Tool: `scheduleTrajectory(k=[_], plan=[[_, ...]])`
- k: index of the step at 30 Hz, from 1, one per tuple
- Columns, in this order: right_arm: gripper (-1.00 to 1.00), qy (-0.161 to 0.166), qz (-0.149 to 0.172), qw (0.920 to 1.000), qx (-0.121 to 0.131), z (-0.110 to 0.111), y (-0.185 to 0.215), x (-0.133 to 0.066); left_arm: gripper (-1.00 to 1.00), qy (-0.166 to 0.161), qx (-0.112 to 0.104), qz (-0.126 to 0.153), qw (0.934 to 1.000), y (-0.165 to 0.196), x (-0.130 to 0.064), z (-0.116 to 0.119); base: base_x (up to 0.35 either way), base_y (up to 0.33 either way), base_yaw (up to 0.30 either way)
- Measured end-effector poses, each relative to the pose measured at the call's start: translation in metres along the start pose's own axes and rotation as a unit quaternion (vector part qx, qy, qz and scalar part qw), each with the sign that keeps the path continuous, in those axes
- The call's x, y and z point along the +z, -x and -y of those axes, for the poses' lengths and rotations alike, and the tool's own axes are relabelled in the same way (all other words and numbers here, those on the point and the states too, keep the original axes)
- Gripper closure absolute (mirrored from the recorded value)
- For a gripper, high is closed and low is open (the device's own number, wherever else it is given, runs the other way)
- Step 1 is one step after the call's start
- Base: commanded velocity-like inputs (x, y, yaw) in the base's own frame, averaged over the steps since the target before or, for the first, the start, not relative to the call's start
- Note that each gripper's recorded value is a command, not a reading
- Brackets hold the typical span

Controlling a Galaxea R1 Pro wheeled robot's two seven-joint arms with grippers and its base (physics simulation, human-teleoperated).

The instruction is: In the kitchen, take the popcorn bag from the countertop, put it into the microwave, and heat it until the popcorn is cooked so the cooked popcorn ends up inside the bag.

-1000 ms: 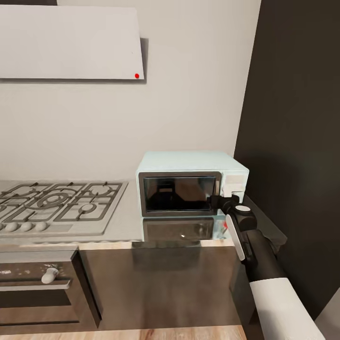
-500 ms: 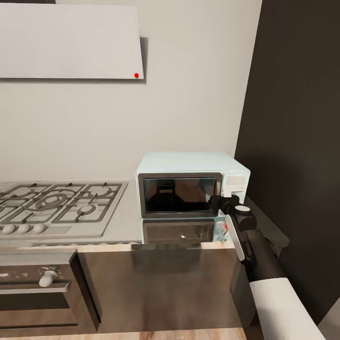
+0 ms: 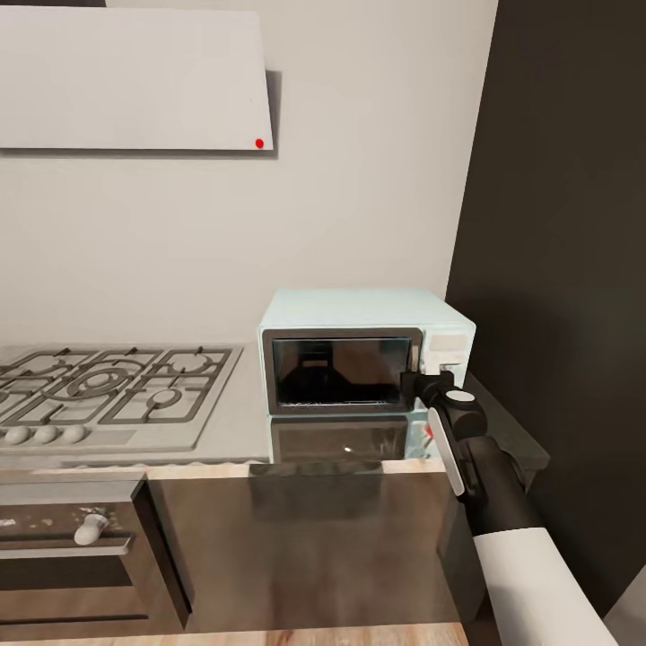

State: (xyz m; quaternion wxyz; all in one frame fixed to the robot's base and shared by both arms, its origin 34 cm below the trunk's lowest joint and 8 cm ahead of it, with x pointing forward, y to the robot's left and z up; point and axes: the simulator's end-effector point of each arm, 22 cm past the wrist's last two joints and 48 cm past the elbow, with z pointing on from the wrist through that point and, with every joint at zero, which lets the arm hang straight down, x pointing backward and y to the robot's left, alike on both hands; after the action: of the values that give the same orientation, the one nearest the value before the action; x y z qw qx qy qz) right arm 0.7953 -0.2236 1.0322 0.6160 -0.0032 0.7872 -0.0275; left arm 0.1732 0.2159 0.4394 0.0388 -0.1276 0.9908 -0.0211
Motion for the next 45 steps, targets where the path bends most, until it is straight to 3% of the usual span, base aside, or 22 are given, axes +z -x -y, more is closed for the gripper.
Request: scheduleTrajectory(k=[10,23,31,40,41,43,45], plan=[[1.00,-0.009,-0.001,0.9999,-0.005,0.005,-0.001,0.000,-1.00,-0.002,-0.001,-0.002,1.0000,-0.002,0.000,0.004,-0.054,0.038,0.000],[1.00,-0.039,-0.004,0.9988,0.030,0.042,-0.003,0.001,-1.00,-0.003,-0.001,-0.002,1.0000,-0.002,0.000,0.006,-0.256,0.164,0.000],[1.00,-0.038,-0.004,0.9989,0.028,0.041,-0.003,0.001,-1.00,-0.003,-0.001,-0.002,1.0000,-0.002,0.000,0.006,-0.257,0.084,0.000],[1.00,-0.019,-0.002,0.9998,0.005,0.017,-0.002,0.001,-1.00,-0.003,0.000,-0.003,1.0000,-0.003,0.000,0.005,-0.181,0.002,0.000],[-1.00,-0.018,-0.002,0.9998,0.004,0.016,-0.001,0.001,-1.00,-0.003,0.000,-0.003,1.0000,-0.003,0.000,0.005,-0.010,0.000,0.000],[-1.00,0.003,-0.001,1.0000,0.006,0.000,-0.001,0.000,-1.00,-0.003,0.000,-0.003,1.0000,-0.003,0.000,0.004,-0.004,0.000,0.000],[-1.00,0.005,-0.001,1.0000,0.008,-0.001,-0.001,0.000,-1.00,-0.003,0.000,-0.003,1.0000,-0.003,0.000,0.004,-0.001,0.000,0.000]])
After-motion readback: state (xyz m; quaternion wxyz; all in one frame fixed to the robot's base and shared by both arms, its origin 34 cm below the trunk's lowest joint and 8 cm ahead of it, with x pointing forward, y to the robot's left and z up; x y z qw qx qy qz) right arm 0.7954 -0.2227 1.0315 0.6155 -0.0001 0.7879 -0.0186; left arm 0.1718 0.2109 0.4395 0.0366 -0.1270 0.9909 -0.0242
